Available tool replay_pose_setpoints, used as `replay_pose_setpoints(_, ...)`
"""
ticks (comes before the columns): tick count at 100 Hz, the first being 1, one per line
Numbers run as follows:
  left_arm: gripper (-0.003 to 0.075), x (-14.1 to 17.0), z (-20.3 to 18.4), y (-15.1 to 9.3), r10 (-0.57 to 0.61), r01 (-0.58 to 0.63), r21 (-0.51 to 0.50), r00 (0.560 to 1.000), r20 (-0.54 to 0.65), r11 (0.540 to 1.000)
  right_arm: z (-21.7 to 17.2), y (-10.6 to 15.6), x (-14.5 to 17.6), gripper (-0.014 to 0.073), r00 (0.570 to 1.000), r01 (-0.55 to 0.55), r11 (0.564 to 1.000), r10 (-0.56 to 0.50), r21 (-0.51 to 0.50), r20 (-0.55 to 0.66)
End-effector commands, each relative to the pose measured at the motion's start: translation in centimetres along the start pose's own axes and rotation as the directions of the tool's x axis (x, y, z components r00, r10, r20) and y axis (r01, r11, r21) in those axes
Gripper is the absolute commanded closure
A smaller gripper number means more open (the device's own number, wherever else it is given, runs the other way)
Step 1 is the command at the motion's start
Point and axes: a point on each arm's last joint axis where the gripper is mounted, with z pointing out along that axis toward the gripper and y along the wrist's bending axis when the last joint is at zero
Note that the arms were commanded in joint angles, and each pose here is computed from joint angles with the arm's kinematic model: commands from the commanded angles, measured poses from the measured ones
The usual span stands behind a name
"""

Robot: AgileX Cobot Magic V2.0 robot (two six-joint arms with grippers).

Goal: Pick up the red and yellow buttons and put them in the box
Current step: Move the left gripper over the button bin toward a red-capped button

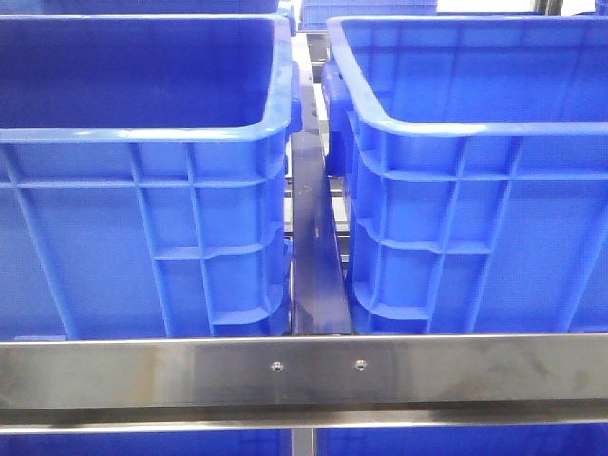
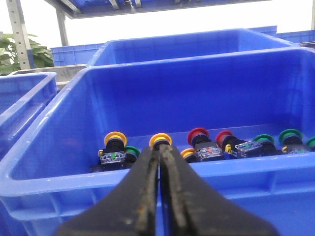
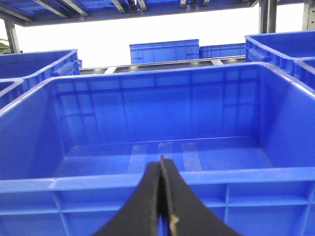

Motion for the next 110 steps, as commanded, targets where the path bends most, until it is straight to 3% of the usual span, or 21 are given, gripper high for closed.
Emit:
replay_pose_setpoints(1, 0.0739, -0.4, -0.3, 0.0, -0.011, 0.011, -0.002, 0.995, 0.098, 1.0, -0.2, 0.1, -1.0, 0.0663, 0.994, 0.008, 1.0, -0.007, -0.015, 0.106)
replay_pose_setpoints(31, 0.0739, -0.7, -0.3, 0.0, -0.011, 0.011, -0.003, 0.993, 0.118, 1.0, -0.2, 0.1, -1.0, 0.0663, 0.994, 0.008, 1.0, -0.007, -0.015, 0.106)
replay_pose_setpoints(57, 0.0739, -6.1, -1.0, 0.4, -0.054, 0.055, -0.005, 0.989, 0.141, 0.998, -0.2, 0.1, -1.0, 0.0663, 0.994, 0.008, 1.0, -0.007, -0.015, 0.106)
replay_pose_setpoints(87, 0.0739, -14.3, 1.3, 1.0, -0.056, 0.055, -0.009, 0.995, -0.079, 0.998, -0.2, 0.1, -1.0, 0.0663, 0.994, 0.008, 1.0, -0.007, -0.015, 0.106)
replay_pose_setpoints(110, 0.0739, -17.4, 5.9, 1.2, -0.054, 0.054, -0.011, 0.939, -0.338, 0.998, -0.2, 0.1, -1.0, 0.0663, 0.994, 0.008, 1.0, -0.007, -0.015, 0.106)
